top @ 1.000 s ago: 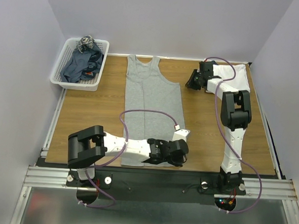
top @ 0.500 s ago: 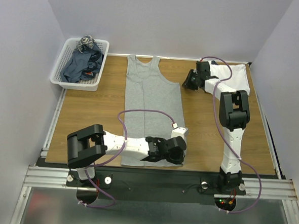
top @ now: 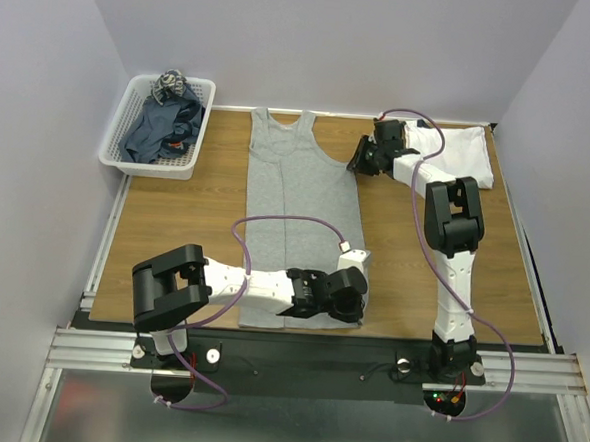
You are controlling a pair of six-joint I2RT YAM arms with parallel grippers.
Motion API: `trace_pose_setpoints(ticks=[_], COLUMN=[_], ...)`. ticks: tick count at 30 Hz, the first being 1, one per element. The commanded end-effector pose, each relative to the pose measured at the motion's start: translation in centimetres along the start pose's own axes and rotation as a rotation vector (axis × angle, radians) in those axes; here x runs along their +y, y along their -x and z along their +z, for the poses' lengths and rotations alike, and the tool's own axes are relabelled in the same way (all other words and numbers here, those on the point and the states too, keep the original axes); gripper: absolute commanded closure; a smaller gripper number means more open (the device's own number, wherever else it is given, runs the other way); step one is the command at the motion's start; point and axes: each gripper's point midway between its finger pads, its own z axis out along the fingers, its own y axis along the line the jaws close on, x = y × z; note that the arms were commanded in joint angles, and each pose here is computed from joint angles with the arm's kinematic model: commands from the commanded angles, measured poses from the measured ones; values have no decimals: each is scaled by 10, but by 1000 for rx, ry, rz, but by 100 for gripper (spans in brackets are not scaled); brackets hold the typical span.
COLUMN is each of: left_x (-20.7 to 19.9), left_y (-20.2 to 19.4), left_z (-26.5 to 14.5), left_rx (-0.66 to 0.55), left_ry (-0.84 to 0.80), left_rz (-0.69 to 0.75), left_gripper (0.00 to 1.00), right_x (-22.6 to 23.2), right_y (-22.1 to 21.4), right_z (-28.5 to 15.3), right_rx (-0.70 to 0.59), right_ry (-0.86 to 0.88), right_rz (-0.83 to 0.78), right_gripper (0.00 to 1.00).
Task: Fold and stack the tank tops
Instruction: Fold the tank top
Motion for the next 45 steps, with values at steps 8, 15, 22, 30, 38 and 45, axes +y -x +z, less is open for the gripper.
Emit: trace_pose_setpoints(ticks=[8,15,22,30,38,45], left_x=[-17,-30,-53,-73,-64,-38], left_y=[11,14,14,19,20,16], left_z=[-4,-4,4,9,4,-11], left_rx=[-17,-10,3,-1,-27,-46], left_ry=[-50,-81,-119,-155,-146,-124], left_rz=[11,32,74,95,60,-3], left_gripper=[100,100,100,100,100,100], right_x=[-1,-22,-47,-80,-79,-54], right_y=[5,23,37,46,54,59], right_z=[17,4,-12,-28,-43,-48], right_rx=[-44,-126,-174,-190,-203,-194], right_ry=[-30,-169,-269,-322,-302,-195], right_rz=[-38,-43,-38,17,38,88], right_gripper=[82,95,99,99,100,100])
